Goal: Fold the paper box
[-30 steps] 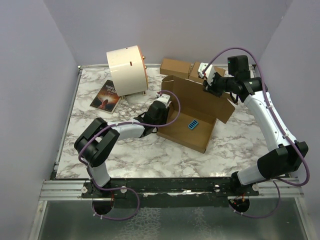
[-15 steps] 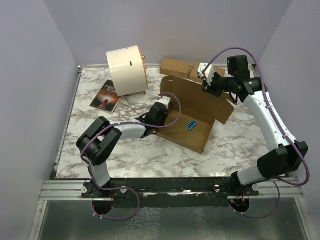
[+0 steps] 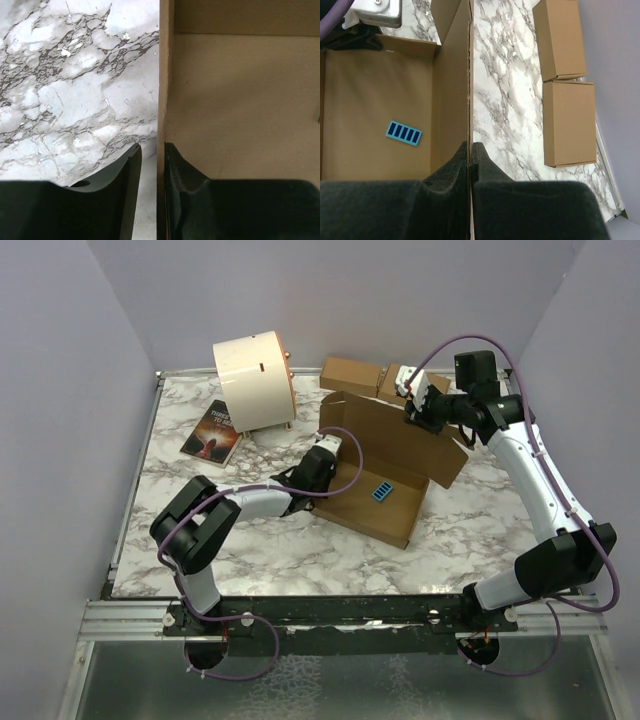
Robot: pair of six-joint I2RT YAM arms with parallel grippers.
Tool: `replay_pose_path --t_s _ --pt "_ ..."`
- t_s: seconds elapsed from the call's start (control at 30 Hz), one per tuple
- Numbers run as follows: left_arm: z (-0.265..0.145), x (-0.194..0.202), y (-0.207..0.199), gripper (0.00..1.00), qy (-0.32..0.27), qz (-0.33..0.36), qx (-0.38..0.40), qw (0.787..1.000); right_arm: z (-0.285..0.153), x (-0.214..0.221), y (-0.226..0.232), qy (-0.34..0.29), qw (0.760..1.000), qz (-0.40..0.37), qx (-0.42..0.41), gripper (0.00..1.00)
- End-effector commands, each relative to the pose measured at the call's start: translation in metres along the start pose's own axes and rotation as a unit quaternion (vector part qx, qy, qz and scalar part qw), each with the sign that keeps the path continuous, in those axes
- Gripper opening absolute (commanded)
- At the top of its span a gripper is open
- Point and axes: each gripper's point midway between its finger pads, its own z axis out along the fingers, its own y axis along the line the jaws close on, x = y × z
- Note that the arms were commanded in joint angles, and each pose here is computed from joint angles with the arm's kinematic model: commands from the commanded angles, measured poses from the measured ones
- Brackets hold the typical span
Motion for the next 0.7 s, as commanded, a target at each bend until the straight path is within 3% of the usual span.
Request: replay_pose_path --t_s 0.0,0.23,0.67 --pt "-0.013 -0.021 0.002 0.3 -0.014 -0.013 0.0 1.0 -0.005 -0.008 0.0 -0.012 1.0 -0.003 0.0 0.01" --pt "-0.022 -0.033 -0.003 0.39 -0.03 -0.026 0.014 0.999 -0.004 -0.005 0.002 -0.009 1.0 -0.003 -0.002 0.01" --pt "-0.032 -0.042 -0.012 0.42 -0.049 -0.042 0.045 0.997 -0.006 -0.008 0.008 -0.017 1.0 -0.008 -0.012 0.01"
